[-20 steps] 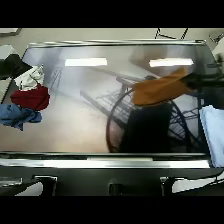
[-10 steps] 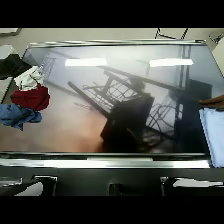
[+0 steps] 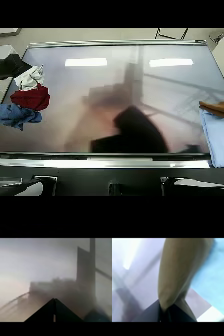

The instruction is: Fold the clothes and pants, and hang the long-sleeved shirts on hangers.

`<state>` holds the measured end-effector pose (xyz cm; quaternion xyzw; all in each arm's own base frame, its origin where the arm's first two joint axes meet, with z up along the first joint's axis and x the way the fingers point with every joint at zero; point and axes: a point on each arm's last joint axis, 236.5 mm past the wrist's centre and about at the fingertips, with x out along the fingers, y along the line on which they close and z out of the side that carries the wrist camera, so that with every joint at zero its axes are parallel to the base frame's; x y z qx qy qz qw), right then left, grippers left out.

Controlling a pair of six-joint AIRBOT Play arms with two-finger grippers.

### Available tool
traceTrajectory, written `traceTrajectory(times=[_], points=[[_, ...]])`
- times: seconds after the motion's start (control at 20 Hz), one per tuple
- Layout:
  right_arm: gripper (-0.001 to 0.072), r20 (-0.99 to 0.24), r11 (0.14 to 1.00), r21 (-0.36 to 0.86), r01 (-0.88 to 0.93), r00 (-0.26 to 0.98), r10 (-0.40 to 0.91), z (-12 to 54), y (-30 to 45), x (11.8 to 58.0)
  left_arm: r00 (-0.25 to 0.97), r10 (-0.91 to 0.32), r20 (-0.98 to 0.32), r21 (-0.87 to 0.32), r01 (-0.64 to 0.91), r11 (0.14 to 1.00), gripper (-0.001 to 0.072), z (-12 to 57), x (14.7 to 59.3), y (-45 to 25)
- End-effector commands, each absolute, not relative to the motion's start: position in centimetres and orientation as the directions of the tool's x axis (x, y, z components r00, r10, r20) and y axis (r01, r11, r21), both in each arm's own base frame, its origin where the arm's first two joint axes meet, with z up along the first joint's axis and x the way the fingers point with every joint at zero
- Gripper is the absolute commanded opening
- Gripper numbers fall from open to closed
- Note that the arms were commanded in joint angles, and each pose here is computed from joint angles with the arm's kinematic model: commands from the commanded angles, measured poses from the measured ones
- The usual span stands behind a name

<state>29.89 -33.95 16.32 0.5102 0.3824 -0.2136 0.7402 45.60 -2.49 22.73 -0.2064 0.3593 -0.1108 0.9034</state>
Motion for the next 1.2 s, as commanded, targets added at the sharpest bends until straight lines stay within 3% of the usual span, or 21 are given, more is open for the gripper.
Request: traceTrajectory(times=[0.0, 0.3, 0.55, 0.85, 1.15], points=[[0.0043, -0.940, 0.321, 0.338, 0.885, 0.336, 0.062, 12.7, -34.3, 22.9, 0.720, -0.347, -0.601, -0.451, 0.053, 0.891, 0.0025, 22.8, 45.7, -2.5], [0.0043, -0.972, 0.265, 0.217, 0.940, 0.183, 0.144, 7.3, -33.5, 19.8, 0.720, -0.347, -0.601, -0.452, 0.052, 0.891, 0.0025, 22.8, 45.7, -2.5], [0.0043, -0.987, 0.254, 0.046, 0.966, 0.005, 0.160, 1.0, -32.5, 15.3, 0.720, -0.348, -0.601, -0.453, 0.052, 0.890, 0.0025, 22.8, 45.7, -2.5], [0.0043, -0.980, 0.271, -0.012, 0.963, -0.065, 0.187, -2.8, -31.3, 13.4, 0.720, -0.348, -0.601, -0.453, 0.051, 0.890, 0.0025, 22.8, 45.7, -2.5], [0.0043, -0.987, 0.274, -0.055, 0.960, -0.095, 0.132, -1.8, -31.9, 12.4, 0.720, -0.347, -0.601, -0.463, 0.041, 0.885, 0.0025, 22.8, 45.7, -2.5]])
